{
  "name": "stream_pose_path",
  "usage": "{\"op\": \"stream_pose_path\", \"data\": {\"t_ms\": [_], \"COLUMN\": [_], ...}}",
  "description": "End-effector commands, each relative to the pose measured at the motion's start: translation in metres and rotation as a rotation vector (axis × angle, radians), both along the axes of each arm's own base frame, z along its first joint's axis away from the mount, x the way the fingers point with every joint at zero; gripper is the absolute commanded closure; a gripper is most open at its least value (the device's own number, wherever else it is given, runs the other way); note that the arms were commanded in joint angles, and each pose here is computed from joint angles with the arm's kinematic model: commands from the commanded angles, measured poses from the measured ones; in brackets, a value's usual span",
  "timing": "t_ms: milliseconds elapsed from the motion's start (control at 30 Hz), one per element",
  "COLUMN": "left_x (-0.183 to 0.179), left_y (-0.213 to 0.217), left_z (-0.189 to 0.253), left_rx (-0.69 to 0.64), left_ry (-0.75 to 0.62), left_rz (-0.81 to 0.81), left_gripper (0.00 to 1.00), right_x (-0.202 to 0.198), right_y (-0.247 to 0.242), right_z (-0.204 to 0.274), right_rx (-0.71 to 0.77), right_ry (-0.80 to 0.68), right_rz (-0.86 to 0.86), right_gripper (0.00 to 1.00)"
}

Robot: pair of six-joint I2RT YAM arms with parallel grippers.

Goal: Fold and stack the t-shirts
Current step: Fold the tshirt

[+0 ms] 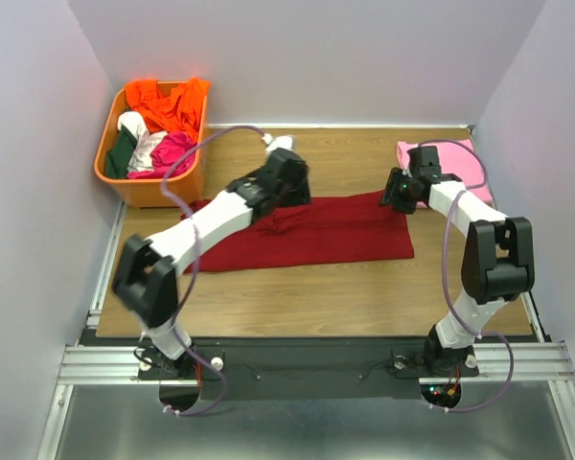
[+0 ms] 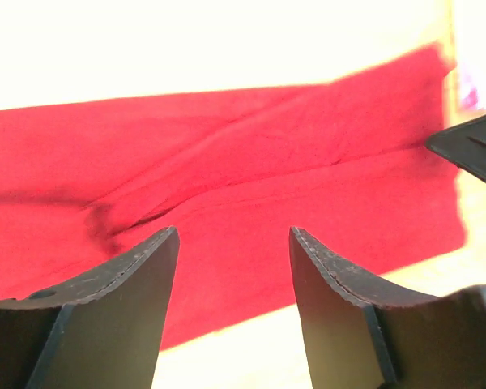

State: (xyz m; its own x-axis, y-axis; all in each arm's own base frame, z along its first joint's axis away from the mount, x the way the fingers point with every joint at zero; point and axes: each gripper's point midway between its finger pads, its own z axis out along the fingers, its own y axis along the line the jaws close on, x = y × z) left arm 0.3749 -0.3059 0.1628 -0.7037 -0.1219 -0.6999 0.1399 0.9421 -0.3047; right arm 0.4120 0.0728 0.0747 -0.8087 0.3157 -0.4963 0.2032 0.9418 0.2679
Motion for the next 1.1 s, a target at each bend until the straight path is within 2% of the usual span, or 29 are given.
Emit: {"op": "stream_pose_path", "data": {"t_ms": [0, 33, 233, 400, 533, 633, 833, 933, 1067], "left_x": [-0.01, -0.016, -0.035, -0.046, -0.078, -0.102, -0.134, -0.123, -0.113], "left_y": [0.055, 0.081, 0.164, 0.208, 0.241, 0.257, 0.279, 0.28, 0.289], "left_z": [0.02, 0.007, -0.055, -0.091, -0.134, -0.151, -0.148, -0.117, -0.094], "left_rx": [-0.053, -0.04, 0.007, 0.008, 0.01, -0.016, -0.052, -0.109, -0.103], "left_ry": [-0.02, 0.0, 0.101, 0.163, 0.292, 0.343, 0.352, 0.256, 0.2], "left_rz": [0.12, 0.164, 0.349, 0.477, 0.571, 0.631, 0.767, 0.784, 0.834], "left_gripper": [0.33, 0.35, 0.4, 0.46, 0.51, 0.53, 0.55, 0.55, 0.55], "right_x": [0.014, 0.009, 0.005, 0.001, -0.008, -0.016, -0.021, -0.02, -0.031], "right_y": [-0.008, -0.014, -0.024, -0.035, -0.049, -0.058, -0.066, -0.061, -0.053], "right_z": [0.032, 0.024, -0.005, -0.029, -0.045, -0.053, -0.045, -0.024, -0.005], "right_rx": [0.187, 0.229, 0.303, 0.32, 0.309, 0.303, 0.275, 0.297, 0.333], "right_ry": [-0.121, -0.101, -0.07, -0.042, -0.01, 0.01, -0.013, -0.056, -0.082], "right_rz": [-0.037, -0.055, -0.097, -0.134, -0.195, -0.234, -0.258, -0.225, -0.213], "right_gripper": [0.5, 0.51, 0.53, 0.57, 0.58, 0.58, 0.58, 0.58, 0.57]}}
